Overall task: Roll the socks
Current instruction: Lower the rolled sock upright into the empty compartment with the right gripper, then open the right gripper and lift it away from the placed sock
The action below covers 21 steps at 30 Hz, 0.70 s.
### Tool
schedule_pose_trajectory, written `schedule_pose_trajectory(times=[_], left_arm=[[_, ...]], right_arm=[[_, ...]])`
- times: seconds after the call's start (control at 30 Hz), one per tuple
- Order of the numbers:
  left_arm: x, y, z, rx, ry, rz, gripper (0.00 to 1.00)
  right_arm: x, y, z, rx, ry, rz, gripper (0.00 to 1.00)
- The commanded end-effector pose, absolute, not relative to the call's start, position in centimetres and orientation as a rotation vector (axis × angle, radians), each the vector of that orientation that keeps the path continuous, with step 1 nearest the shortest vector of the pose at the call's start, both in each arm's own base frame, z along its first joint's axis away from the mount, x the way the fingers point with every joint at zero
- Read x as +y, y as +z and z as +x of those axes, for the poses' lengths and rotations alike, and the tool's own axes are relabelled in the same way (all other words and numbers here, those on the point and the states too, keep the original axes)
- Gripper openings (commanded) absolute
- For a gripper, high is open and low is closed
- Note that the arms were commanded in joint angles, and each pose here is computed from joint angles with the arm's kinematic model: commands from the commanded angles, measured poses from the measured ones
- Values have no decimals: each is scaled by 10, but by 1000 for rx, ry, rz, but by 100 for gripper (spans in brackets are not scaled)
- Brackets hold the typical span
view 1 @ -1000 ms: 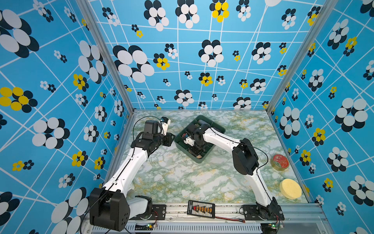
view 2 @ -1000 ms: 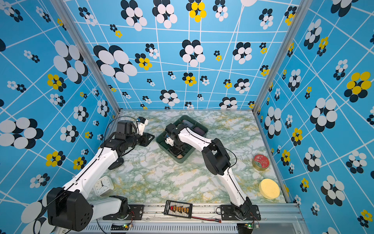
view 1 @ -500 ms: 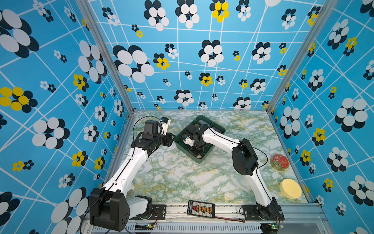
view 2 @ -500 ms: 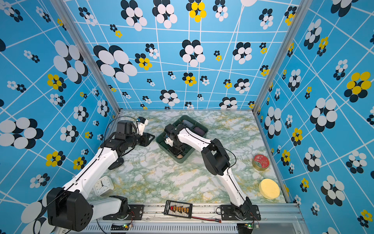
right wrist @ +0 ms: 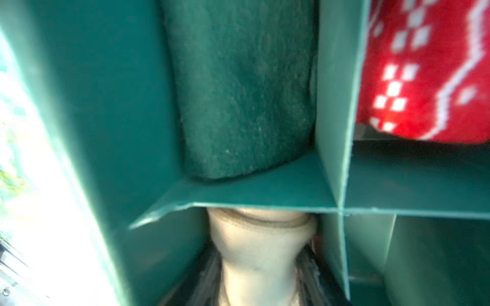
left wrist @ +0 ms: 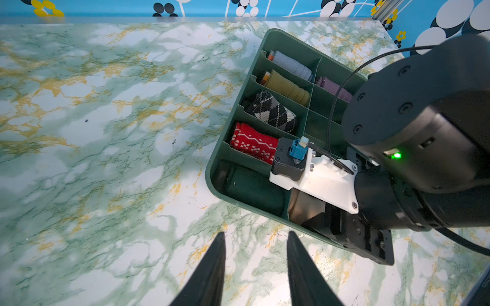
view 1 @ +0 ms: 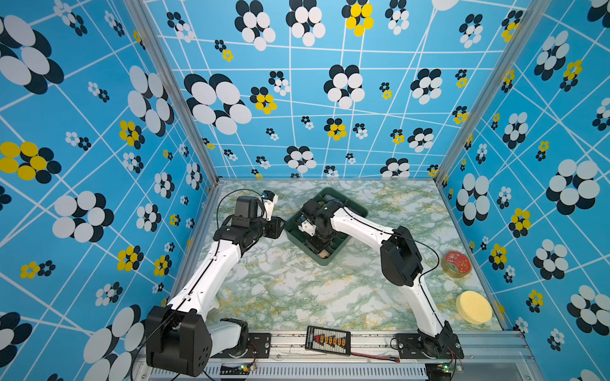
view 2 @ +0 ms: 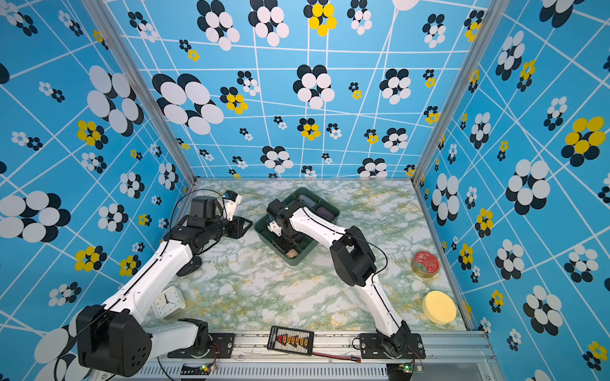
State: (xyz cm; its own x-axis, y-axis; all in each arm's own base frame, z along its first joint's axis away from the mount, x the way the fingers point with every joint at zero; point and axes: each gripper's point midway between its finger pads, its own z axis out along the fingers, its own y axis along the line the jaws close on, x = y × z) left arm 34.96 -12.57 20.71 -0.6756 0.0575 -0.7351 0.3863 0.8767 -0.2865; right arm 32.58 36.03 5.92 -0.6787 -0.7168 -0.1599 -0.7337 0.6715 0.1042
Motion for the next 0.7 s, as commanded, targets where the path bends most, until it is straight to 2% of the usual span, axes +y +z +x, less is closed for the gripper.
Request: schedule_pose_trajectory(times=[0.0,0.37,0.67], left_arm=[[-125,206,343,2278,-537,321,40],[-124,208,342,2276,-526,320,40],[-121,206,342,2274,-512,308,40]], right_arm=[[352,68,340,2755,159,-1131,51],[348,79,343,2733,129,-1108,51],[351,134,356,2596,233,-968,52]])
